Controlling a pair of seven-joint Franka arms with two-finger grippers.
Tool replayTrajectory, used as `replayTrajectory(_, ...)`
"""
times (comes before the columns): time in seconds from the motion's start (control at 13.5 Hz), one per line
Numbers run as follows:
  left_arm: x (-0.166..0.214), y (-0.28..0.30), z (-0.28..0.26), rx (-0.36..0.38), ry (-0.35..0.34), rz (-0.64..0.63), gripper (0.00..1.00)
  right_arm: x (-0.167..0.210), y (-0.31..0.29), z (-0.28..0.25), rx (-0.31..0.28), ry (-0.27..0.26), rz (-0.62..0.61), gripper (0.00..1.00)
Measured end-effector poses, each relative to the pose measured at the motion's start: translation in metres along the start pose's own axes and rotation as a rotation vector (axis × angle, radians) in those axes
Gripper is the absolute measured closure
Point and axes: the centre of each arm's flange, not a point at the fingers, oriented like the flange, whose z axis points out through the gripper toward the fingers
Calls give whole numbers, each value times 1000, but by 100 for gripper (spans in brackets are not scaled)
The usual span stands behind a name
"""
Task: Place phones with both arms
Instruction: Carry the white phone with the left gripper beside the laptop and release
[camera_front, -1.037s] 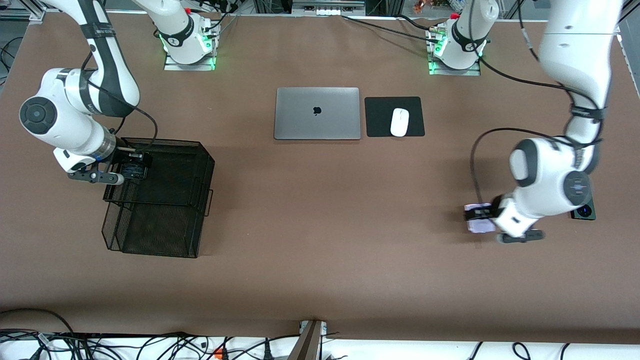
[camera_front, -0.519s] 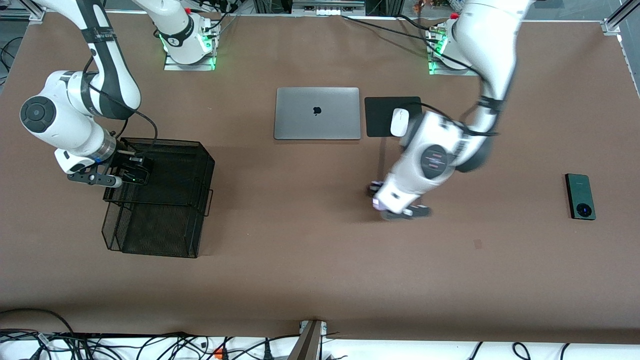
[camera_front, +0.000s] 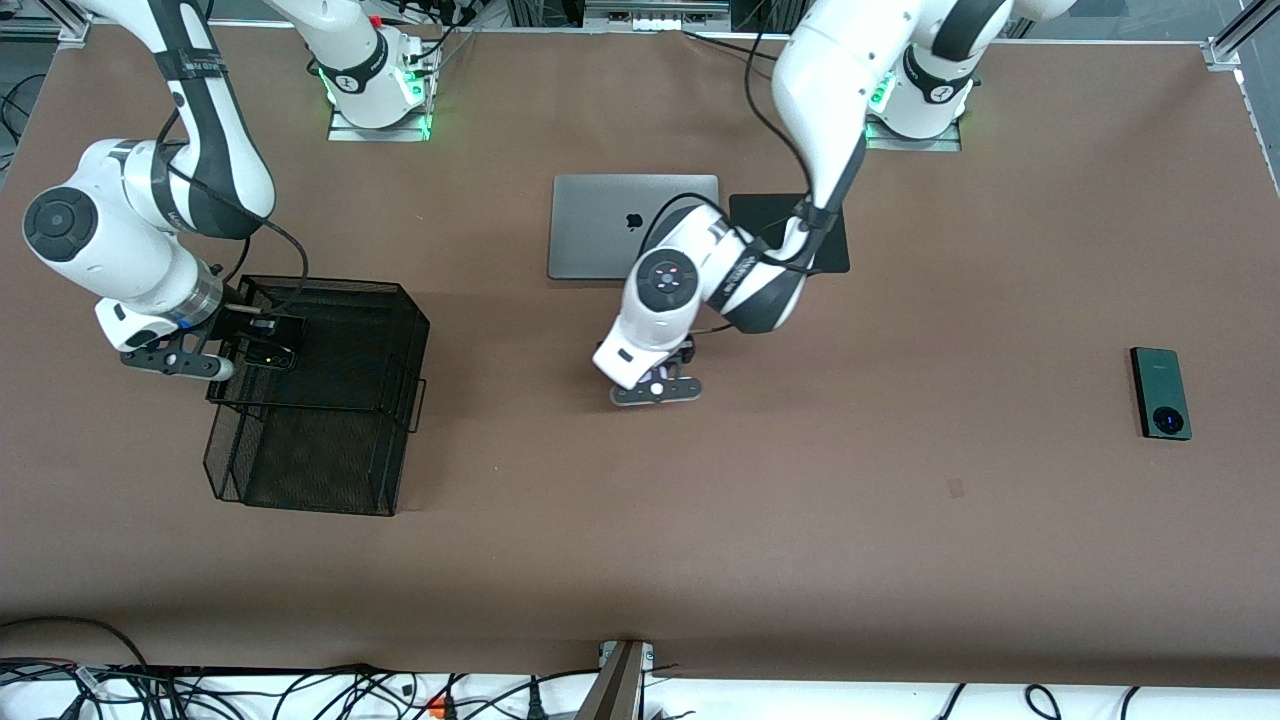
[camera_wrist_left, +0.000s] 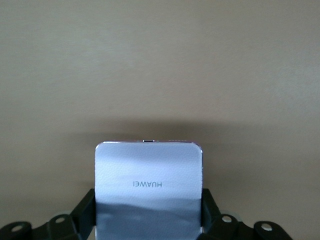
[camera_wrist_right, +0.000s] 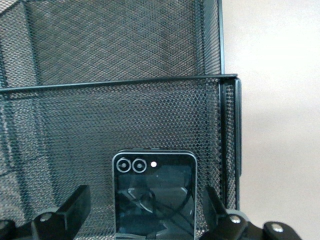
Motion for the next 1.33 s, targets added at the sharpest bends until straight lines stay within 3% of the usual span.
replayTrajectory(0.22, -4, 15, 27, 32, 71, 12, 15, 11, -8, -32, -2, -36, -11, 0)
replayTrajectory(0.67, -22, 31, 42, 53, 96, 41, 15, 15, -13, -44, -2, -48, -19, 0)
replayTrajectory(0.81, -19, 30, 40, 49, 107, 41, 11, 15, -13, -43, -2, -49, -19, 0)
replayTrajectory(0.89, -18, 31, 38, 50, 115, 43, 2, 15, -13, -43, -2, -49, -19, 0)
replayTrajectory(1.04, -12, 30, 27, 59, 132, 33, 0, 15, -13, -43, -2, -49, -19, 0)
replayTrajectory(1.33, 22, -7, -11, 173, 109, -9, 0, 16, -50, -64, 9, -64, -73, 0)
